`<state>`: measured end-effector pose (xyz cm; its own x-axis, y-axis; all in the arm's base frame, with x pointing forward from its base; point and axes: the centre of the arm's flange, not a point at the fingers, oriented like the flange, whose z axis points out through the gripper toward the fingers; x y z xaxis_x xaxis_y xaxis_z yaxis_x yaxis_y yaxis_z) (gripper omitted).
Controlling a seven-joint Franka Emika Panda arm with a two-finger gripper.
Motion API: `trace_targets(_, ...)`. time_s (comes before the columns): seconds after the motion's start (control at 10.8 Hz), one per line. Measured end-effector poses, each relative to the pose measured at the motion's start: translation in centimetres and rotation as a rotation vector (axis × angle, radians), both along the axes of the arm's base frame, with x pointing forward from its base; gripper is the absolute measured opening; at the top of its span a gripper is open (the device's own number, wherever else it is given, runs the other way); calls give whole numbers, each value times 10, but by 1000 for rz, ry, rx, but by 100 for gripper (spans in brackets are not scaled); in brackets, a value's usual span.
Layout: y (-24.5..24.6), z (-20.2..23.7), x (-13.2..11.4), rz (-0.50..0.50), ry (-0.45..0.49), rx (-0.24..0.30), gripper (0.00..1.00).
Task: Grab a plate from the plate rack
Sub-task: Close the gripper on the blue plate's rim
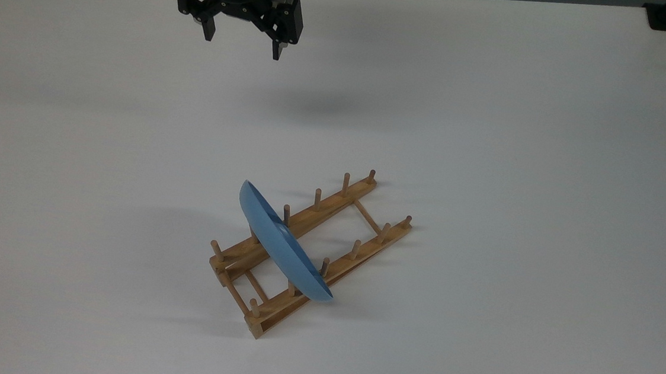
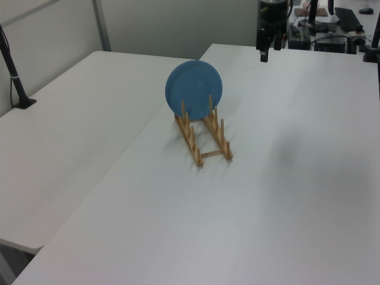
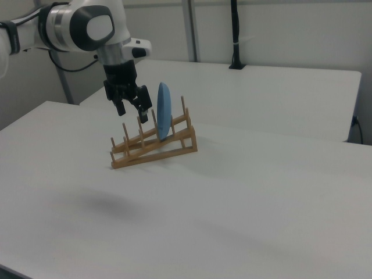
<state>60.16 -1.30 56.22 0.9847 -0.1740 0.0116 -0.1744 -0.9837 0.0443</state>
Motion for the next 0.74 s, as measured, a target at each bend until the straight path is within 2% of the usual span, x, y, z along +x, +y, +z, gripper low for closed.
trace_targets(0.37,12,20,2,19,-44,2,100)
trace_targets(0.74,10,12,17,19,-104,2,100)
